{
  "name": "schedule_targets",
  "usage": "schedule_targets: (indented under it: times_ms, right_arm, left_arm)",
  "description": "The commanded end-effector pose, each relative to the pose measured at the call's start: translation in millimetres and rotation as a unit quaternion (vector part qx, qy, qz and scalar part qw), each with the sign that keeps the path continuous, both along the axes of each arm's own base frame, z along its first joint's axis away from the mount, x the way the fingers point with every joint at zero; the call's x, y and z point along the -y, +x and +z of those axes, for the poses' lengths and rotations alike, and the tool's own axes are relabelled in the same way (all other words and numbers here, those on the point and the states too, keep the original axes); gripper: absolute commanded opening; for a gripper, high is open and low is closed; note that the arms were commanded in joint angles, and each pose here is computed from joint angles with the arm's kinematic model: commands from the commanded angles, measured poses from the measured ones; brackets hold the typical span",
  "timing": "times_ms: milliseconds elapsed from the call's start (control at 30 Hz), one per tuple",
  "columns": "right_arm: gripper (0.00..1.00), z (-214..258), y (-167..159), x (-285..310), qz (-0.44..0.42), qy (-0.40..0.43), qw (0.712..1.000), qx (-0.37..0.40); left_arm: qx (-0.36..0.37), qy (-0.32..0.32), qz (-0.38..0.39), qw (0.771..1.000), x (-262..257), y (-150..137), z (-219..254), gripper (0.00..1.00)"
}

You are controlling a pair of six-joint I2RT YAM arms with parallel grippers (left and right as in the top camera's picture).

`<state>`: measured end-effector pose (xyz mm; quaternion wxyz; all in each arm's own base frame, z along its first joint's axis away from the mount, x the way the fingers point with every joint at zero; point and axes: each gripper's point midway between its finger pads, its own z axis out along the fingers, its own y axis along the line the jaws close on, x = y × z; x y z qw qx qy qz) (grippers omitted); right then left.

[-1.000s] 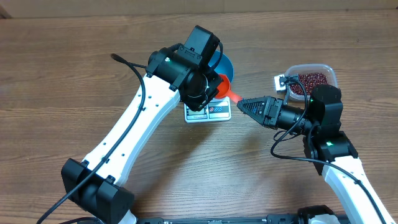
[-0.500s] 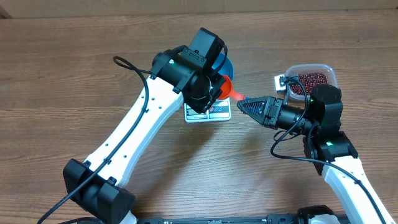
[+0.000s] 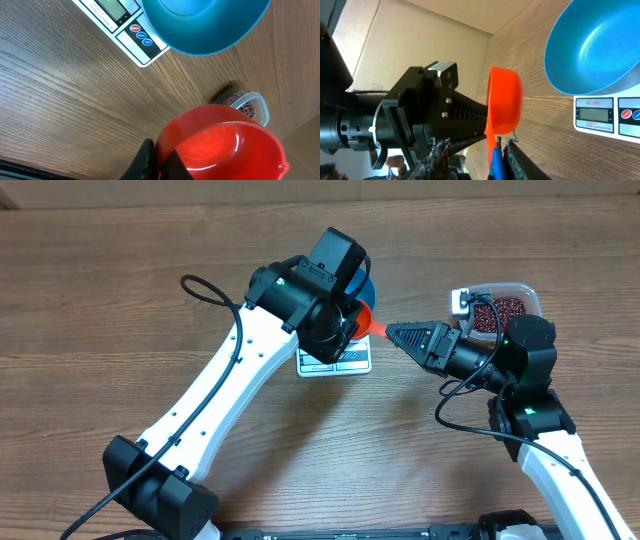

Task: Scoop item into bowl and weigh 150g on scale
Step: 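Close the right gripper on the blue handle of the scoop, then open the left gripper and carry the scoop right with the right gripper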

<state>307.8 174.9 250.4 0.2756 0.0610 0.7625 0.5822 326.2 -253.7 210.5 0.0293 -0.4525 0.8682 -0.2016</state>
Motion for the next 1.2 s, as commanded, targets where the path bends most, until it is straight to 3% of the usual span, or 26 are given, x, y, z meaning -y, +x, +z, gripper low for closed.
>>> schedule_targets:
  times_ms: [0,333,500,667,767,800,867,933,1167]
  right_arm:
    - [0.33,8,4,0,-0.009,0.003,1.0,0.002]
    - [0.06,4,3,1,-0.009,0.001,1.0,-0.005]
    - [0.04,4,3,1,-0.01,0.0,1.0,-0.007]
    - [0.04,3,4,2,-0.014,-0.001,1.0,-0.007]
    - [0.04,3,5,2,-0.015,-0.001,1.0,-0.006]
    - [0.04,3,5,2,-0.015,-0.001,1.0,-0.006]
    - [0.04,3,5,2,-0.017,-0.002,1.0,-0.006]
    - [0.04,3,6,3,-0.018,-0.005,1.0,-0.001]
    - [0.04,-5,9,7,-0.032,-0.027,0.999,0.003]
  left_arm:
    - [0.017,-0.001,0.016,1.0,-3,2,12,0.04]
    - [0.016,-0.003,0.018,1.0,-2,2,12,0.04]
    - [0.016,-0.002,0.017,1.0,-2,2,12,0.04]
    - [0.017,-0.002,0.015,1.0,-2,2,12,0.34]
    - [0.018,-0.001,0.012,1.0,-2,2,12,0.38]
    - [0.019,0.0,0.01,1.0,-2,2,12,0.45]
    - [0.021,0.002,0.003,1.0,-2,2,12,0.67]
    - [0.028,0.009,-0.017,0.999,-4,3,12,0.96]
    - [0.052,-0.03,-0.121,0.991,-18,16,25,1.0]
